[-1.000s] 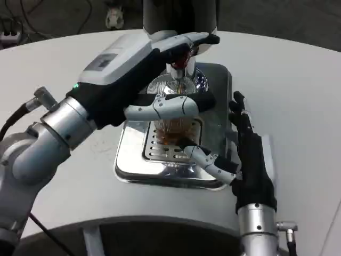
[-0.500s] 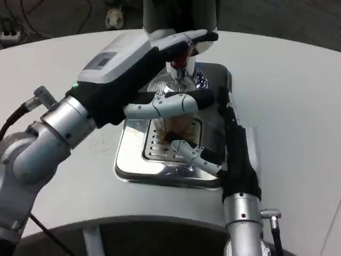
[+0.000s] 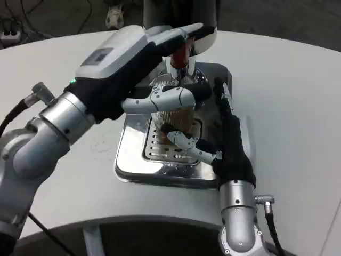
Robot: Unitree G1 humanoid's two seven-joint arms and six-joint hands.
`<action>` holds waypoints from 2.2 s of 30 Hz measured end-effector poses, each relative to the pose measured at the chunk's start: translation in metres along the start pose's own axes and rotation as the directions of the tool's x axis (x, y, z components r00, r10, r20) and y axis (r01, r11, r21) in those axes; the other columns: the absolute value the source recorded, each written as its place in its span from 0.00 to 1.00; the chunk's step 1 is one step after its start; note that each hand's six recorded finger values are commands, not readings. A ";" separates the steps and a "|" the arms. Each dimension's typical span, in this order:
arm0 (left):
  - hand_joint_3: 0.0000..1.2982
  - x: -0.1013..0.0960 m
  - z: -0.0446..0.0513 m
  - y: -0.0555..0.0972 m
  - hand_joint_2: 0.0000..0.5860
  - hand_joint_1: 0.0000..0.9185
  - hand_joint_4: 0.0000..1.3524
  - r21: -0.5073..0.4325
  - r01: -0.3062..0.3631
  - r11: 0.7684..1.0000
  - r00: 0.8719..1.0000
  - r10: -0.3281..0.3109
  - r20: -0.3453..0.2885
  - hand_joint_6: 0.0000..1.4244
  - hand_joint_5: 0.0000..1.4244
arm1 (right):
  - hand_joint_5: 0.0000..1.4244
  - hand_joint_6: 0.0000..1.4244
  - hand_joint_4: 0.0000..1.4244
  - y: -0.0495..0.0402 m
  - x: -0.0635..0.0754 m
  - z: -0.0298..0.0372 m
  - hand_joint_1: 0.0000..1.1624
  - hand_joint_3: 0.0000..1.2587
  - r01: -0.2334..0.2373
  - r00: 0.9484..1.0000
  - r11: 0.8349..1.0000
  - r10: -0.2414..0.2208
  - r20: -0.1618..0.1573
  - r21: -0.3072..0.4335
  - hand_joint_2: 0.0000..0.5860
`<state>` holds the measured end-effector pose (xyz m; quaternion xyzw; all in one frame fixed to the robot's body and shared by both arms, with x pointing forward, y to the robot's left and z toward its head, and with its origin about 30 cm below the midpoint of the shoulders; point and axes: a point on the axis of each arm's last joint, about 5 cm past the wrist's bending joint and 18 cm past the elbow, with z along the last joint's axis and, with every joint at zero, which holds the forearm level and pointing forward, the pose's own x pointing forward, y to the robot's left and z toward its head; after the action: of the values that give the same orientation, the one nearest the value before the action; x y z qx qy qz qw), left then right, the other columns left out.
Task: Grasp the cup under the faucet to collect the drink, then remove the cup.
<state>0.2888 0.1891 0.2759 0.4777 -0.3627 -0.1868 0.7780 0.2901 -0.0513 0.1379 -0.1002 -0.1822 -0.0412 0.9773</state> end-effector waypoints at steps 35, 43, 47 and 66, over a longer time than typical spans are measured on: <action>0.14 -0.005 0.0023 0.009 0.26 0.00 0.11 0.122 0.069 0.990 0.996 -0.075 0.043 0.04 0.14 | 0.07 0.10 0.07 0.0097 0.011 -0.0004 0.74 0.06 0.012 1.000 0.999 -0.012 0.002 -0.051 0.26; 0.14 -0.006 0.0018 0.010 0.26 0.00 0.11 0.106 0.062 0.992 0.997 -0.067 0.045 0.04 0.14 | 0.09 0.11 0.09 0.0125 0.010 -0.0004 0.74 0.07 0.015 1.000 0.998 -0.014 0.011 -0.068 0.25; 0.14 -0.006 0.0017 0.010 0.26 0.00 0.11 0.106 0.061 0.992 0.997 -0.066 0.045 0.04 0.14 | 0.09 0.12 0.09 0.0142 0.009 0.0000 0.74 0.07 0.010 1.000 0.997 -0.008 0.024 -0.082 0.25; 0.15 -0.007 0.0015 0.011 0.26 0.00 0.12 0.106 0.054 0.993 0.997 -0.059 0.044 0.04 0.14 | 0.11 0.14 0.10 0.0196 0.011 0.0061 0.80 0.09 0.017 0.997 0.994 -0.009 0.075 -0.104 0.26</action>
<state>0.2826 0.1977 0.2836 0.5236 -0.3764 -0.2006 0.7375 0.3003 -0.0314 0.1439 -0.1514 -0.2166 -0.0532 0.9630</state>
